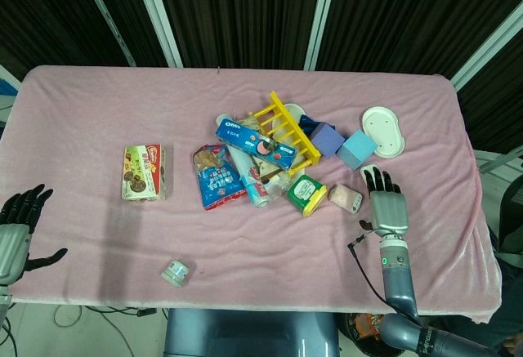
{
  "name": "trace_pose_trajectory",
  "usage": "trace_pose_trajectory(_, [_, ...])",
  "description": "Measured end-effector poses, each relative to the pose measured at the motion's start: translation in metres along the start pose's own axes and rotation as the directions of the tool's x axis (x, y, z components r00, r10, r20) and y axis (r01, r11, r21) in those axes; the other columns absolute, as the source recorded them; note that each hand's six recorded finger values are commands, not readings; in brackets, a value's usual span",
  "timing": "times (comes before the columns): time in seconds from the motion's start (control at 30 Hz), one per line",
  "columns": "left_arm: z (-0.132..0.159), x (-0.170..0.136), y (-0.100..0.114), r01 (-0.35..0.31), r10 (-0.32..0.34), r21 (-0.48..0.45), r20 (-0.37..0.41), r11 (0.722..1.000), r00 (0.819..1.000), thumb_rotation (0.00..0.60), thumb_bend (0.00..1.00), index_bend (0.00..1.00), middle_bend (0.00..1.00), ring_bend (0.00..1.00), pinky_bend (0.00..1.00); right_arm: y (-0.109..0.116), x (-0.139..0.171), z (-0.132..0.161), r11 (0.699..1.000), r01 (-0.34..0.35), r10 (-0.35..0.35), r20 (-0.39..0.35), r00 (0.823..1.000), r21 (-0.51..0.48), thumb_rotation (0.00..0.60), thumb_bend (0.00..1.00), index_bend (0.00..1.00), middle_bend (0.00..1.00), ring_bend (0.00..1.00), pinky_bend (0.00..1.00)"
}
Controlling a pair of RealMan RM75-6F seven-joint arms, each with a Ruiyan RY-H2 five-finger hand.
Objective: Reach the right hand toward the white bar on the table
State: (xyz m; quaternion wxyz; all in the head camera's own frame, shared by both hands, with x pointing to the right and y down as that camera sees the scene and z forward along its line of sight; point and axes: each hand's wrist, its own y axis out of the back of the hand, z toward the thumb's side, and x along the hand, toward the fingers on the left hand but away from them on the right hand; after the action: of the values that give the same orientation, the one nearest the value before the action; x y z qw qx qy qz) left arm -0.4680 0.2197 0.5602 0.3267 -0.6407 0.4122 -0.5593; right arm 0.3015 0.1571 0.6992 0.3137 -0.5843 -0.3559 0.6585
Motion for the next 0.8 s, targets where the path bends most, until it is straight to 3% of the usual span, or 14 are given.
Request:
trace_pose_trajectory(0.3, [0.000, 0.000, -0.001, 0.001, -0.001, 0.005, -0.008, 1.000, 1.000, 0.600, 0.00, 0.00, 0.00, 0.00, 0.00, -0.006, -0.020, -0.019, 0.999, -0.046, 0.044, 0.098, 0.994, 0.016, 0.600, 0.12, 0.00, 0.01, 0.00, 0.23])
trace_pose_trajectory(0.4, [0.000, 0.000, -0.001, 0.001, -0.001, 0.006, -0.008, 1.000, 1.000, 0.600, 0.00, 0.00, 0.00, 0.00, 0.00, -0.008, -0.024, -0.025, 0.998, -0.060, 0.057, 0.127, 0.990, 0.020, 0.600, 0.15, 0.02, 0.08, 0.05, 0.23])
trace_pose_trajectory(0.53, [0.001, 0.000, -0.002, 0.003, -0.003, 0.008, -0.008, 1.000, 1.000, 0.600, 0.00, 0.00, 0.00, 0.00, 0.00, -0.011, -0.027, -0.033, 0.996, -0.087, 0.082, 0.160, 0.984, 0.027, 0.600, 0.32, 0.30, 0.32, 0.27, 0.28])
trace_pose_trajectory(0.6, [0.001, 0.000, -0.001, 0.002, -0.002, 0.009, -0.009, 1.000, 1.000, 0.600, 0.00, 0.00, 0.00, 0.00, 0.00, -0.013, -0.028, -0.036, 0.994, -0.103, 0.097, 0.172, 0.980, 0.024, 0.600, 0.38, 0.45, 0.45, 0.41, 0.38])
trace_pose_trajectory(0.67, [0.000, 0.000, -0.001, 0.001, -0.001, 0.009, -0.010, 1.000, 1.000, 0.600, 0.00, 0.00, 0.00, 0.00, 0.00, -0.013, -0.028, -0.037, 0.994, -0.111, 0.106, 0.173, 0.979, 0.024, 0.600, 0.44, 0.61, 0.59, 0.57, 0.55])
trace_pose_trajectory(0.8, [0.000, 0.000, 0.000, -0.002, 0.002, 0.008, -0.010, 1.000, 1.000, 0.600, 0.00, 0.00, 0.00, 0.00, 0.00, -0.012, -0.026, -0.034, 0.992, -0.126, 0.121, 0.152, 0.981, 0.022, 0.600, 0.49, 0.74, 0.69, 0.68, 0.69])
